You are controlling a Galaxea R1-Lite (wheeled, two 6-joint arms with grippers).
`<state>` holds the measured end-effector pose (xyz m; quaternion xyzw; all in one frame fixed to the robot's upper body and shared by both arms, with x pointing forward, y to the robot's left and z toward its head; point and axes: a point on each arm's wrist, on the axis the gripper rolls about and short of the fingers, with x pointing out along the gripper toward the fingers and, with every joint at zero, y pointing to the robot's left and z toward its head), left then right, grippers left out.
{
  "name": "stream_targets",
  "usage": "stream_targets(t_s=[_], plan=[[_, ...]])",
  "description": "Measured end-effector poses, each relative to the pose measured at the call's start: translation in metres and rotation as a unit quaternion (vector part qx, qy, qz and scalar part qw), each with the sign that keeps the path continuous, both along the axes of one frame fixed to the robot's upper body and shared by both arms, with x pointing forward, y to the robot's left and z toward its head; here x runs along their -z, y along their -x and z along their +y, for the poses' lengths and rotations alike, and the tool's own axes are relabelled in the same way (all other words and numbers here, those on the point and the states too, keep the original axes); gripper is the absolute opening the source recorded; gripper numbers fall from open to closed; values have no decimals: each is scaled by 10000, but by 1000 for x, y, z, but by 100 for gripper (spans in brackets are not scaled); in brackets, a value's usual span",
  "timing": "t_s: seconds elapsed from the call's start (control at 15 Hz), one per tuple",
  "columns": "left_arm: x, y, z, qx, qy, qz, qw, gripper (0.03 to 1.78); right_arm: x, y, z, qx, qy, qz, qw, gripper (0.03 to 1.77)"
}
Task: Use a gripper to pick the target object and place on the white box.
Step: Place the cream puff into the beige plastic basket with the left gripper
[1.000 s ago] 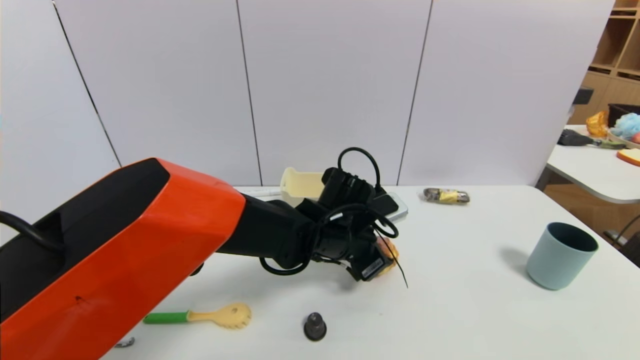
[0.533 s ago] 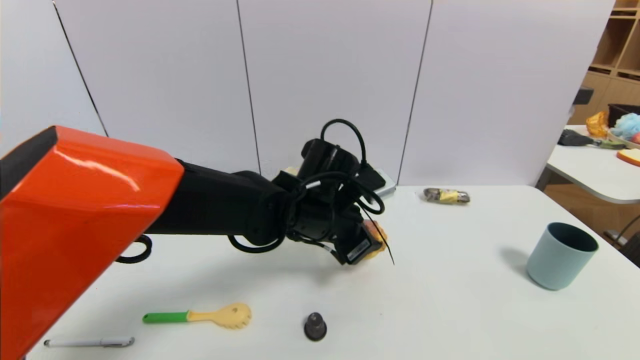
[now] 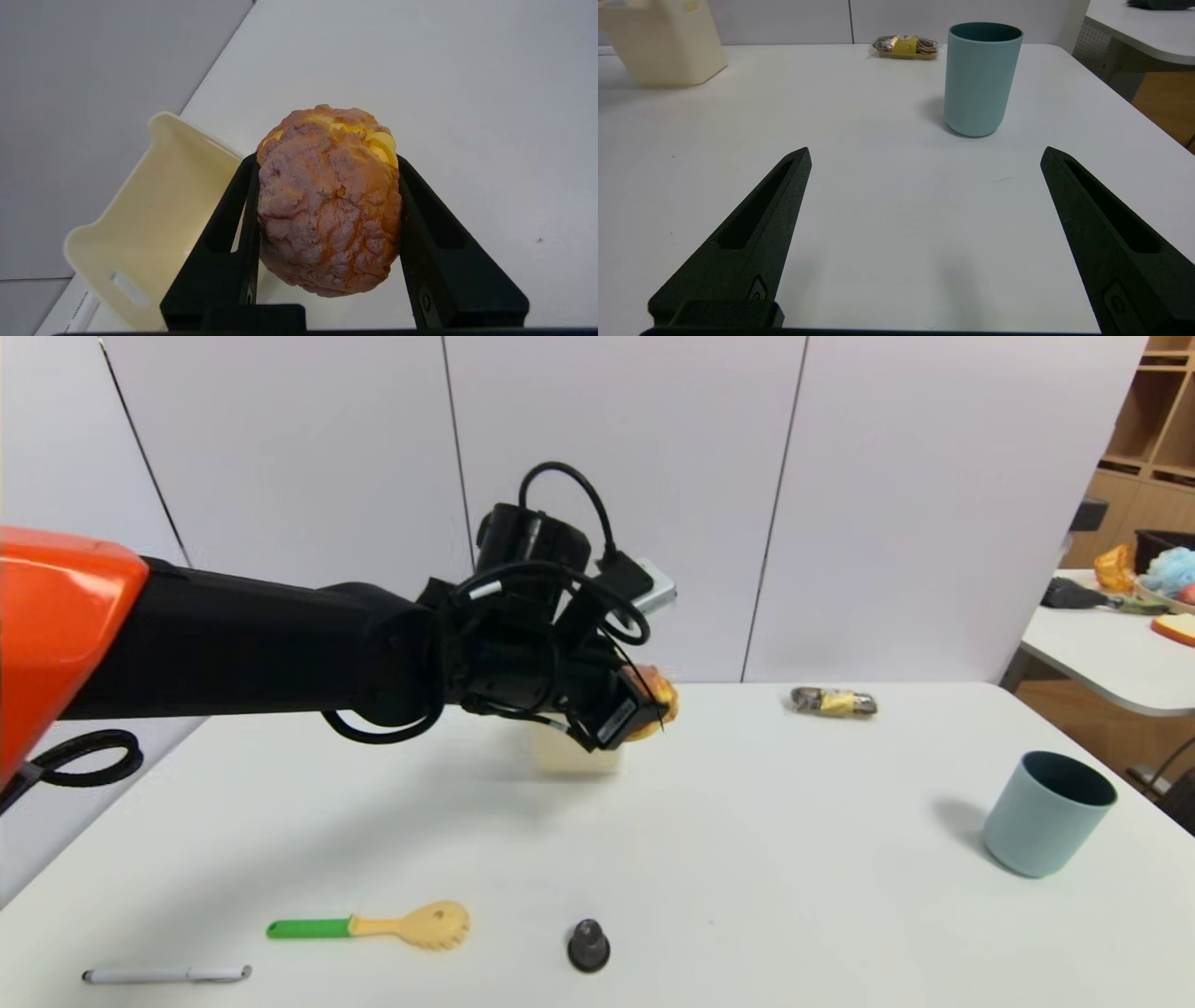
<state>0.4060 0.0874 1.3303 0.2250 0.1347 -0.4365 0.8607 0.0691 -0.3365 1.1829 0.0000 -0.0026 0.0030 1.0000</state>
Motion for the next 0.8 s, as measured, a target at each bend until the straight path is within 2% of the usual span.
stream_targets(t_s=[0.4,0.8], plan=[[-24,-30,27,-439,196,-441,9979,84,0,0,0,2,0,0,10000,170],[-4,-67,34,-728,141,-369,9966,84,0,0,0,-2,0,2,10000,170]])
